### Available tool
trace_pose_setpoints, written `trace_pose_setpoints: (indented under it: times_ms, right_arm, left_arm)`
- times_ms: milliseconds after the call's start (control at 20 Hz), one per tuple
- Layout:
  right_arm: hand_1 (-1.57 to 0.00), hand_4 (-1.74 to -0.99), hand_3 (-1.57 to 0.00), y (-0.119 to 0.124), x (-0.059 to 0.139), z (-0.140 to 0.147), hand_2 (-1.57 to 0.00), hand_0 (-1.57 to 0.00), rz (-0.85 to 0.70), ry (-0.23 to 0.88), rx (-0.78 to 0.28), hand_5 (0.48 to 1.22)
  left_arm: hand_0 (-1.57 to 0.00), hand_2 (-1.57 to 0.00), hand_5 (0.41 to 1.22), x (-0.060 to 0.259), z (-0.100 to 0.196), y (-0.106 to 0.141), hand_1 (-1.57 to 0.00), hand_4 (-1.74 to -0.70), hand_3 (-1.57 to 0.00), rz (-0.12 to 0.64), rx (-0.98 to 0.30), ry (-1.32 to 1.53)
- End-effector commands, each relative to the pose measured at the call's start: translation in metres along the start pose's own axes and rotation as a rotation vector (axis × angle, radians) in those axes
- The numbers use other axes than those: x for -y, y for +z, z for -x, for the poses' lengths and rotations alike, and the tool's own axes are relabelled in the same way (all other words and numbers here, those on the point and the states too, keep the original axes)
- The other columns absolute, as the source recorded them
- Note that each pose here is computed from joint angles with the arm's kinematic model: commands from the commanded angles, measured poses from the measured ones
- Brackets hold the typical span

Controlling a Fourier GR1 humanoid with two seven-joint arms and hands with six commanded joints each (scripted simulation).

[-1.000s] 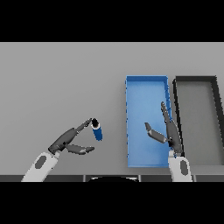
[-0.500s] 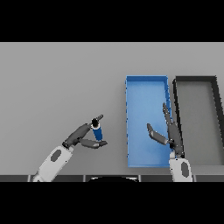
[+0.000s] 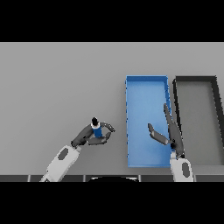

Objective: Pick up the blue pipe and place it into the blue bin.

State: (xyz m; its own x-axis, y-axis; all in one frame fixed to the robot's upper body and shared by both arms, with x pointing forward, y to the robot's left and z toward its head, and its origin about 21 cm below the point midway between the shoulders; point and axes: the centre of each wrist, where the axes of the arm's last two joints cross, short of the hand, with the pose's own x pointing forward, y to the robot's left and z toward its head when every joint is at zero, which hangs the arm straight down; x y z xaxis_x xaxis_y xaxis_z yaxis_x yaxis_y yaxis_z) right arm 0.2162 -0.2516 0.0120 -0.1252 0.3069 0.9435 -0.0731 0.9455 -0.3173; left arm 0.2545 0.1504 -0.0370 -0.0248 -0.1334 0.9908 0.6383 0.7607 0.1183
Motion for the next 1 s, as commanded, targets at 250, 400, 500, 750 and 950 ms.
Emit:
trace_pose_setpoints:
  times_ms: [250,400,500,750,950]
  right_arm:
    - [0.0,-1.224,0.0,0.0,-0.002,-0.002,0.0,0.0,-0.006,-0.024,0.006,0.651]
    - [0.0,-1.22,0.0,-0.005,-0.001,-0.002,0.0,0.0,-0.007,-0.025,-0.013,0.635]
    - [0.0,-1.219,0.0,-0.002,-0.004,0.0,0.0,0.0,-0.005,-0.041,0.001,0.628]
    - [0.0,-1.213,0.0,-0.007,-0.002,0.0,0.0,0.0,-0.012,-0.005,0.0,0.639]
    - [0.0,-1.176,0.0,-0.003,0.004,0.001,0.0,0.0,-0.004,0.014,0.001,0.643]
  left_arm:
    - [-1.25,-1.34,1.119,0.012,-0.002,0.001,-1.3,-1.53,-1.33,0.02,0.023,-0.021]
    - [-1.41,-1.45,1.169,0.018,-0.01,-0.003,-1.43,-1.49,-1.45,0.006,0.087,-0.032]
    - [-1.47,-1.5,1.188,0.015,-0.017,-0.004,-1.48,-1.48,-1.49,-0.01,0.141,-0.044]
    - [-1.54,-1.55,1.21,0.019,-0.052,-0.015,-1.54,-1.47,-1.55,0.016,0.252,-0.038]
    - [-1.56,-1.56,1.217,0.021,-0.081,-0.019,-1.56,-1.47,-1.56,0.063,0.311,-0.044]
